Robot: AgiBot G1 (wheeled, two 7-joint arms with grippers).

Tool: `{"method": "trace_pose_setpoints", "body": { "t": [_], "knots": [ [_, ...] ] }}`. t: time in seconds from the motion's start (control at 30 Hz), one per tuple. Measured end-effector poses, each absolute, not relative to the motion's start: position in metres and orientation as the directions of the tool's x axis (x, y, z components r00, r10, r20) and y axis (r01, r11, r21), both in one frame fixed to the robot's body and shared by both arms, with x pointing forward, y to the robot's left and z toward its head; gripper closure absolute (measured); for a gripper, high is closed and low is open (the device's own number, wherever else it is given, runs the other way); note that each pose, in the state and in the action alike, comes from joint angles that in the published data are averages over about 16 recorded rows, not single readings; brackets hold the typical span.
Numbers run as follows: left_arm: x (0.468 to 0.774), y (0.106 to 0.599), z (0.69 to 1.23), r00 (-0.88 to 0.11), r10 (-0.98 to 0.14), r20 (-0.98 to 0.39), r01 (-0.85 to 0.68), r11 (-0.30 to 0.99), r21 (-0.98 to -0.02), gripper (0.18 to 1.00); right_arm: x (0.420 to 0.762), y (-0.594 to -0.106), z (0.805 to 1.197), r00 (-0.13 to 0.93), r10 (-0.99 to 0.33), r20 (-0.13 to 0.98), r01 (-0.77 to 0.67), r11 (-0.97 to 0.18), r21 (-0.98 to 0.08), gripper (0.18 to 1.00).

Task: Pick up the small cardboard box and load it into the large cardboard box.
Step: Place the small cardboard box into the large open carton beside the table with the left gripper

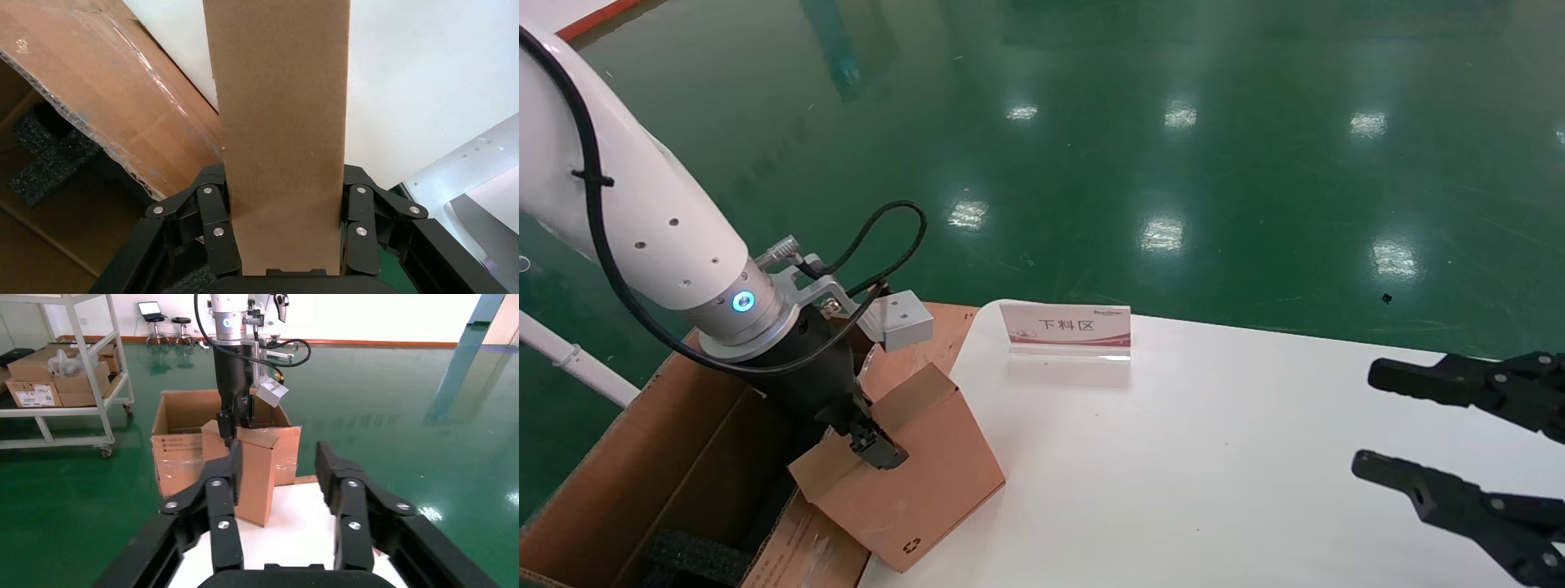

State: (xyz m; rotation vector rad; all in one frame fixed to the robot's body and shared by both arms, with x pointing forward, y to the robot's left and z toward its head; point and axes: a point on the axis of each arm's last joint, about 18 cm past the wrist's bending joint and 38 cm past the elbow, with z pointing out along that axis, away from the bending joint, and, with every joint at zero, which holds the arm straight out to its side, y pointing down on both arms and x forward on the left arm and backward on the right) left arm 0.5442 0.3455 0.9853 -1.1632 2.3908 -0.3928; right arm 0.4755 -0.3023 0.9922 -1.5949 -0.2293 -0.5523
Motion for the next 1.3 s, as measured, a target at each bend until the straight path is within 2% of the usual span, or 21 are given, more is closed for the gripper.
{"method": "trace_pose_setpoints", "body": {
  "t": [0.23,0.53,0.7,0.87,1.3],
  "knots": [
    [0.54,0.341,1.025,-0.543,-0.78,-0.311,-0.595,0.619,-0.512,0.73,0.476,-0.302,0.992,0.86,-0.179,0.477,0.464,-0.112,-0.879,0.732],
    [0.504,0.343,1.12,-0.488,-0.753,-0.442,-0.437,0.649,-0.623,0.765,0.476,-0.302,0.992,0.86,-0.179,0.477,0.464,-0.112,-0.879,0.897],
    [0.474,0.352,1.161,-0.427,-0.755,-0.498,-0.4,0.651,-0.645,0.766,0.476,-0.302,0.992,0.86,-0.179,0.477,0.464,-0.112,-0.879,0.947],
    [0.449,0.364,1.18,-0.369,-0.772,-0.517,-0.428,0.635,-0.643,0.767,0.476,-0.302,0.992,0.86,-0.179,0.477,0.464,-0.112,-0.879,0.97],
    [0.415,0.412,1.163,-0.256,-0.838,-0.483,-0.635,0.522,-0.569,0.768,0.476,-0.302,0.992,0.86,-0.179,0.477,0.464,-0.112,-0.879,0.985]
  ]
}}
